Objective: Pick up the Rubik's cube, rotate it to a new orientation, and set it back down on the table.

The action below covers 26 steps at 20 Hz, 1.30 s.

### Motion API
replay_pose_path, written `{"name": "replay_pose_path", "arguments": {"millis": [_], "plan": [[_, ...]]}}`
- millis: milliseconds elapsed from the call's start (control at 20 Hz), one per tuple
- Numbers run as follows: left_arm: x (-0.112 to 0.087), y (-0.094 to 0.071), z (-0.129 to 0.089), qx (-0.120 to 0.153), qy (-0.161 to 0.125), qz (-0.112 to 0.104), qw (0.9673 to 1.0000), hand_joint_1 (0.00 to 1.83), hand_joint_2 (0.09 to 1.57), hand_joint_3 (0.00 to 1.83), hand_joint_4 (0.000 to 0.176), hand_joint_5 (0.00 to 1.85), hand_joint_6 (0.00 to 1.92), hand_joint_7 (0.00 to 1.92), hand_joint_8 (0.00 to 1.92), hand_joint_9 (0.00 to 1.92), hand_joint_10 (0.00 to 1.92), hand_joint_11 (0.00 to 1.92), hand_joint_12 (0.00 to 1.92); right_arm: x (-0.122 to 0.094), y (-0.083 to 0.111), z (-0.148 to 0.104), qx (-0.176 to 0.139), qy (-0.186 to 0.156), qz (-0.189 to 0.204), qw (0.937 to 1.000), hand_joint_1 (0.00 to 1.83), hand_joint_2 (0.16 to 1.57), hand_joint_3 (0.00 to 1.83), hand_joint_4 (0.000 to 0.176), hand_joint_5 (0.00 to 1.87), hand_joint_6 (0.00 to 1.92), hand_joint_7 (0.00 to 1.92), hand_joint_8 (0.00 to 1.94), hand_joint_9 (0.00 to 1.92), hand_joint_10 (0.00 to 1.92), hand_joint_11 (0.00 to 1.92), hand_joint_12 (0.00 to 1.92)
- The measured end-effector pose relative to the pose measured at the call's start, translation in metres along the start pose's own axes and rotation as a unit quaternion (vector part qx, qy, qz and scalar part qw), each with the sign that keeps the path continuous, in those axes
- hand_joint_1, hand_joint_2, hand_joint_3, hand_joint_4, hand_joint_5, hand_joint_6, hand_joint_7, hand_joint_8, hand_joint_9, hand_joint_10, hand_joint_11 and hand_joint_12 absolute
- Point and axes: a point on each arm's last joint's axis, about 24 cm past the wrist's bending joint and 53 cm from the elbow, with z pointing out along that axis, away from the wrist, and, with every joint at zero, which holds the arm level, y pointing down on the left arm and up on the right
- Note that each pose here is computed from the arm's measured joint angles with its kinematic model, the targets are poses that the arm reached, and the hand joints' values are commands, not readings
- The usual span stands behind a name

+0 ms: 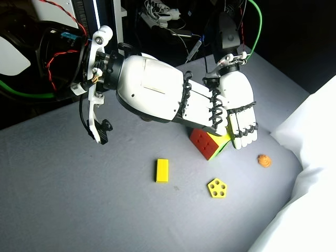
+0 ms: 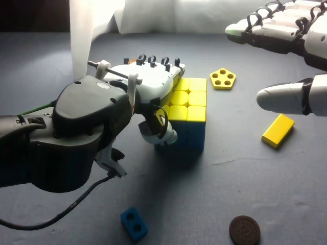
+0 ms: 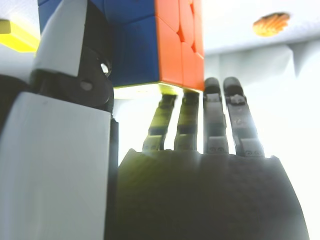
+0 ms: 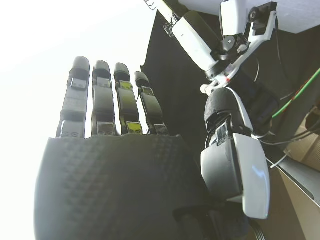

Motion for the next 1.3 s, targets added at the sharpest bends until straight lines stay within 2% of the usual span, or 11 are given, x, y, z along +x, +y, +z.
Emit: {"name": "replay_pose_path", "arguments": {"millis": [400, 550, 650, 700, 750, 800, 850, 950, 1000, 1050, 1300], "plan": [[-0.0001, 0.0002, 0.0001, 0.0, 0.0, 0.001, 1.0, 0.94, 1.09, 0.0, 0.0, 0.0, 0.0, 0.01, 0.0, 0.01, 0.0, 0.0, 0.25, 0.0001, -0.0001, 0.0, 0.0, 0.0, 0.0, 1.0, 0.0, 1.26, 0.0, 0.0, 0.02, 0.01, 0.08, 0.01, 0.08, 0.01, 0.0, 0.18], [-0.0007, 0.0, 0.0001, 0.0, -0.001, 0.004, 1.0, 1.09, 1.07, 0.0, 0.0, 0.13, 0.03, 0.28, 0.04, 0.24, 0.06, 0.0, 0.8, -0.0007, 0.0007, 0.0, -0.001, -0.001, 0.0, 1.0, 0.02, 1.25, 0.0, 0.0, 0.04, 0.01, 0.1, 0.0, 0.09, 0.01, 0.0, 0.23], [-0.0043, -0.0002, 0.0008, 0.0, -0.006, 0.006, 1.0, 1.1, 1.06, 0.0, 0.0, 0.14, 0.03, 0.3, 0.04, 0.25, 0.06, 0.0, 0.85, -0.001, 0.001, 0.0, -0.002, -0.002, 0.0, 1.0, 0.02, 1.25, 0.0, 0.0, 0.04, 0.01, 0.1, 0.0, 0.1, 0.01, 0.0, 0.23], [-0.0045, -0.0002, 0.0008, 0.0, -0.006, 0.006, 1.0, 1.13, 1.07, 0.0, 0.0, 0.26, 0.09, 0.41, 0.22, 0.29, 0.39, 0.0, 1.18, -0.001, 0.001, 0.0, -0.002, -0.002, 0.0, 1.0, 0.02, 1.25, 0.0, 0.0, 0.04, 0.01, 0.1, 0.0, 0.1, 0.01, 0.0, 0.23], [-0.0045, -0.0002, 0.0008, 0.0, -0.006, 0.006, 1.0, 1.13, 1.07, 0.0, 0.0, 0.26, 0.09, 0.41, 0.22, 0.29, 0.39, 0.0, 1.18, -0.001, 0.001, 0.0, -0.002, -0.002, 0.0, 1.0, 0.02, 1.25, 0.0, 0.0, 0.04, 0.01, 0.1, 0.0, 0.1, 0.01, 0.0, 0.23], [-0.0048, -0.0001, 0.0008, 0.0, -0.007, 0.006, 1.0, 1.17, 1.08, 0.0, 0.0, 0.21, 1.05, 0.1, 1.52, 0.15, 1.51, 0.03, 1.68, -0.0012, 0.0012, 0.0, -0.003, -0.003, 0.0, 1.0, 0.03, 1.25, 0.0, 0.0, 0.06, 0.01, 0.12, 0.0, 0.11, 0.01, 0.0, 0.28], [-0.0049, 0.0001, 0.0008, -0.001, -0.007, 0.006, 1.0, 1.19, 1.1, 0.01, 0.0, 0.2, 1.35, 0.09, 1.72, 0.15, 1.69, 0.09, 1.79, -0.0012, 0.0012, 0.0, -0.003, -0.003, 0.0, 1.0, 0.01, 1.26, 0.0, 0.0, 0.05, 0.0, 0.11, 0.0, 0.1, 0.0, 0.0, 0.25], [-0.0053, 0.0006, 0.0008, -0.002, -0.008, 0.005, 1.0, 1.17, 1.15, 0.02, 0.0, 0.18, 1.55, 0.11, 1.78, 0.16, 1.77, 0.11, 1.85, -0.0011, 0.0012, 0.0, -0.002, -0.002, 0.0, 1.0, 0.01, 1.26, 0.0, 0.0, 0.05, 0.0, 0.11, 0.0, 0.11, 0.01, 0.0, 0.24], [-0.006, 0.0009, 0.0007, -0.002, -0.009, 0.005, 0.9999, 1.03, 1.36, 0.02, 0.016, 0.42, 1.71, 0.38, 1.82, 0.2, 1.82, 0.16, 1.91, -0.0011, 0.0012, 0.0, -0.002, -0.002, 0.0, 1.0, 0.01, 1.26, 0.0, 0.0, 0.05, 0.0, 0.11, 0.0, 0.11, 0.0, 0.0, 0.24], [-0.0062, 0.0008, 0.0007, -0.002, -0.009, 0.007, 0.9999, 1.0, 1.42, 0.01, 0.028, 0.45, 1.78, 0.42, 1.83, 0.19, 1.86, 0.15, 1.92, -0.0012, 0.0013, 0.0, -0.003, -0.003, 0.0, 1.0, 0.01, 1.26, 0.0, 0.0, 0.05, 0.0, 0.11, 0.0, 0.1, 0.0, 0.0, 0.24], [-0.0081, -0.0004, 0.0008, -0.005, -0.007, 0.005, 0.9999, 1.01, 1.41, 0.01, 0.027, 0.48, 1.74, 0.47, 1.81, 0.22, 1.82, 0.18, 1.92, -0.0015, 0.0026, -0.0007, -0.007, -0.006, -0.001, 1.0, 0.03, 1.26, 0.0, 0.0, 0.06, 0.01, 0.12, 0.0, 0.11, 0.01, 0.0, 0.28]]}}
